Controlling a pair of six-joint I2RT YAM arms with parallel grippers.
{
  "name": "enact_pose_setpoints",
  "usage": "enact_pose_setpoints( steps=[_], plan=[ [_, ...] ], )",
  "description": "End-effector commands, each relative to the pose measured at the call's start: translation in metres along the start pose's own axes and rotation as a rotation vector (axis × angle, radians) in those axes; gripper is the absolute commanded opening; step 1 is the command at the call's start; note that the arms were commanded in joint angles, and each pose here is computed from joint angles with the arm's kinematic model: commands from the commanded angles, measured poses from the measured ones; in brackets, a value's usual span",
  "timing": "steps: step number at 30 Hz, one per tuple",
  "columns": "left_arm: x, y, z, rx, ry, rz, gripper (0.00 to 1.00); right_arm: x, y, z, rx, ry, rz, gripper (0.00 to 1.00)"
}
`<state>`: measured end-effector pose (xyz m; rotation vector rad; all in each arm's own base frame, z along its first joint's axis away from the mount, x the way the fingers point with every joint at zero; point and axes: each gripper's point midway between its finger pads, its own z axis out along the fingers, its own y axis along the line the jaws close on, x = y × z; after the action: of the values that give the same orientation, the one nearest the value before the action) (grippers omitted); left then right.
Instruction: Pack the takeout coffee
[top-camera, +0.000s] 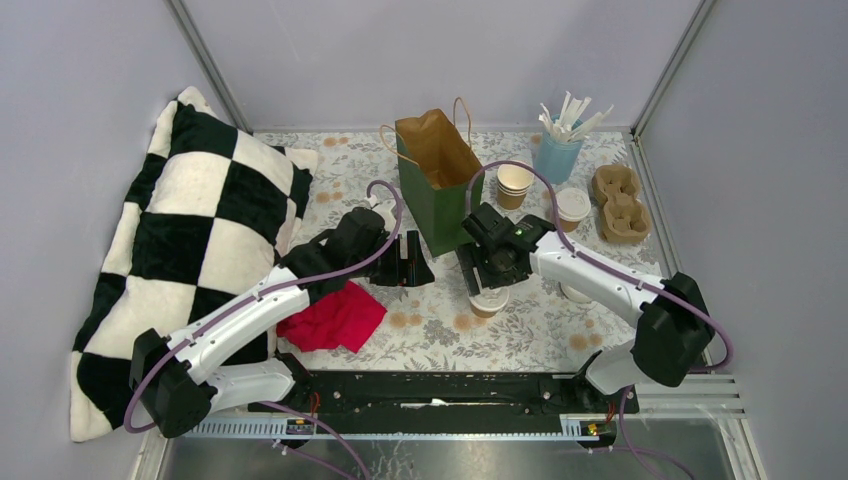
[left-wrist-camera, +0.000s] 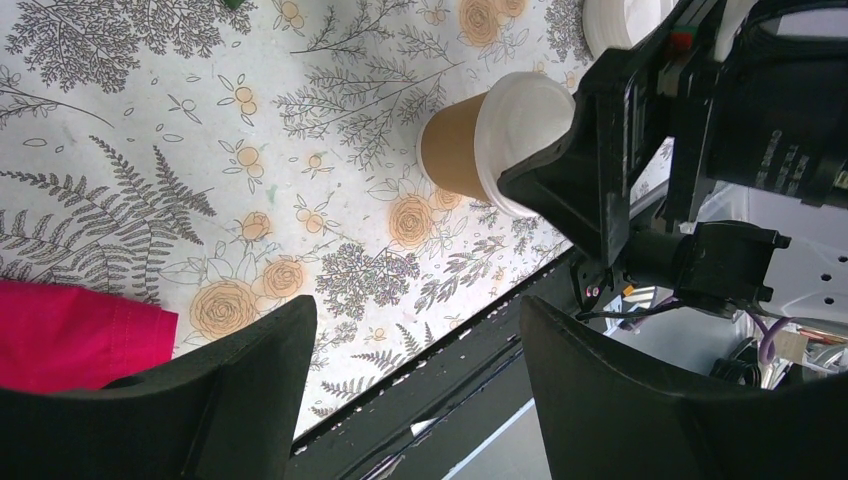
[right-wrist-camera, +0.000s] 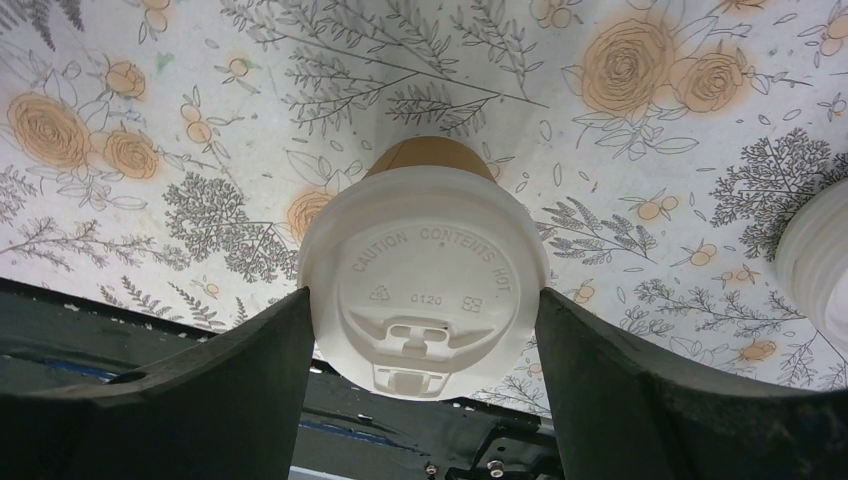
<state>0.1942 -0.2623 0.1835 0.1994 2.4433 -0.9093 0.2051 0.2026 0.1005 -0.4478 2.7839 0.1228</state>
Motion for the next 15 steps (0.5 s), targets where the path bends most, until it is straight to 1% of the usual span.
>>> enact_pose_setpoints(
  steps=[1, 10, 15],
  plan=[
    [-0.013, -0.01, -0.008, 0.039, -0.048, 0.016, 0.78, 0.019, -0.042, 0.013, 0.149, 0.074, 0.051, 0.8],
    [-0.019, -0.01, -0.011, 0.037, -0.052, 0.032, 0.78, -0.009, -0.087, 0.016, 0.173, 0.005, 0.188, 0.8],
    [-0.03, -0.012, -0.017, 0.03, -0.063, 0.055, 0.78, -0.027, -0.131, 0.021, 0.235, -0.009, 0.269, 0.8]
  ],
)
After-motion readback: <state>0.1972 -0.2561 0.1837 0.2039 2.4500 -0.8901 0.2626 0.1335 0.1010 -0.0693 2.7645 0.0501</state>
